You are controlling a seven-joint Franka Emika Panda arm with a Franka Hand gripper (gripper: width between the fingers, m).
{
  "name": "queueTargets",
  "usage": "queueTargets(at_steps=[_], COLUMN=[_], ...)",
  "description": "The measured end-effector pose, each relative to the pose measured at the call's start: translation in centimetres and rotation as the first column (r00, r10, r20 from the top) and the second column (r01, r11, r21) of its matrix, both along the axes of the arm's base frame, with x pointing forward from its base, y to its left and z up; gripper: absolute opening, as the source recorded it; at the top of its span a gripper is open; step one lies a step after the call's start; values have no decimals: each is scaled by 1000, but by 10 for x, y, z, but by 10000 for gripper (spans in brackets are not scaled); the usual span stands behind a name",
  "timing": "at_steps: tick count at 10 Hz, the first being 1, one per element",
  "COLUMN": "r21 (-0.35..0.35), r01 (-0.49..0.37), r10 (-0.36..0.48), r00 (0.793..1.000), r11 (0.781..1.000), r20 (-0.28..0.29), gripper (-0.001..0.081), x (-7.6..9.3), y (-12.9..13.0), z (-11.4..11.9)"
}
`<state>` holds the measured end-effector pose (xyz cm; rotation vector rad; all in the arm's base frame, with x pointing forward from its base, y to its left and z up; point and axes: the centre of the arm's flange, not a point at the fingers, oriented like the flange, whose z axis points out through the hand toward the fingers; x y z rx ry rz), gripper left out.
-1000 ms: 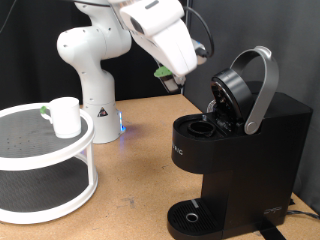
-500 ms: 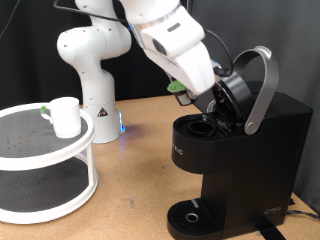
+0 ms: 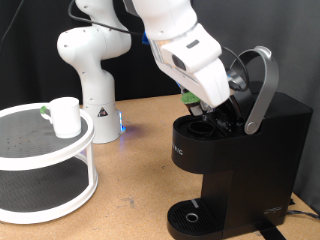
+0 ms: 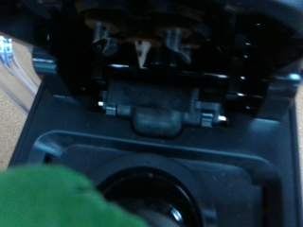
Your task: Make a cup of coffee with the keurig machine
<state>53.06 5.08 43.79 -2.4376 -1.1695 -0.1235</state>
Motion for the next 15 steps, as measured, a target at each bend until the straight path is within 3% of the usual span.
queueTargets(at_steps=[5,9,15], r21=[-19,-41,-51], r01=[-1,22,20], r10=[1,-22,-21], r00=[1000,1000,1000], r11=[1000,999,998], r20=[-11,-13,-13], gripper=[454,454,455], x=[-8,-4,-1], y=[15,16,22], z=[-26,-43,-52])
